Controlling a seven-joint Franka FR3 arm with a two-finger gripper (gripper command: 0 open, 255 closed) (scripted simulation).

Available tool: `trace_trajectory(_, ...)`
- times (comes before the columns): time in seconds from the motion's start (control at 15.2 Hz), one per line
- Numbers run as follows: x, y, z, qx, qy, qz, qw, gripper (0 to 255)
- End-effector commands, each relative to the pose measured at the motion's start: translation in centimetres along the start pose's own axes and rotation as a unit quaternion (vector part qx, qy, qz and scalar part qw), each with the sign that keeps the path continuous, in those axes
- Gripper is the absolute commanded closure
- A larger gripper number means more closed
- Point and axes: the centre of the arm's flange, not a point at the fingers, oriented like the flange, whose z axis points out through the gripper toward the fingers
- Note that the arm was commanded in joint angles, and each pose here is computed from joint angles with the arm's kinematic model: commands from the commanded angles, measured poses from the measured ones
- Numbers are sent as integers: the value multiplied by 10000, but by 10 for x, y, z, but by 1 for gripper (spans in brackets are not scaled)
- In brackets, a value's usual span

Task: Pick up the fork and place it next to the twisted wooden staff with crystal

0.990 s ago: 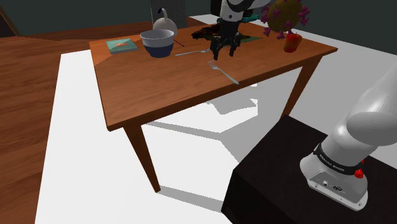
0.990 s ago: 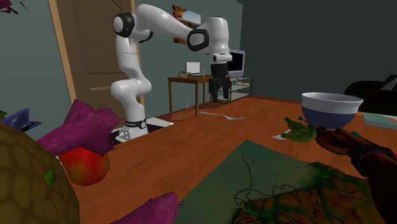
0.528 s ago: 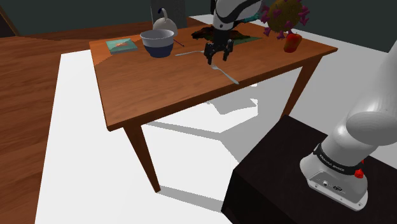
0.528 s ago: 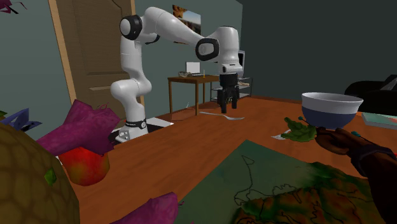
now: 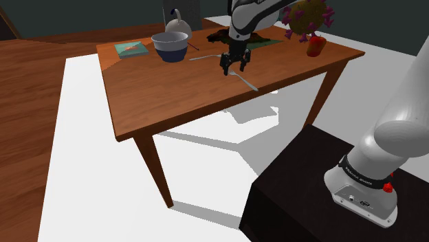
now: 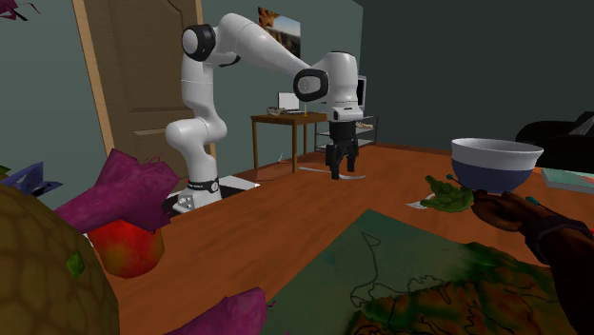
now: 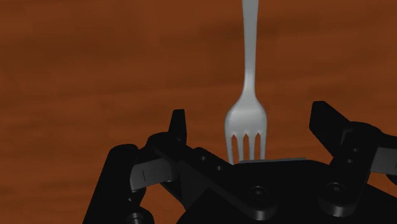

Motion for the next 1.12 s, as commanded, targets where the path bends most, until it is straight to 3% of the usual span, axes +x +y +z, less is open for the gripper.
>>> trace_trajectory(0.0,0,0,0,0,1,0,10000,0)
trace_trajectory(0.2,0,0,0,0,1,0,10000,0)
trace_trajectory(0.26,0,0,0,0,1,0,10000,255)
trace_trajectory(0.86,0,0,0,0,1,0,10000,255)
trace_trajectory(1.06,1,-1,-15,0,1,0,10000,255)
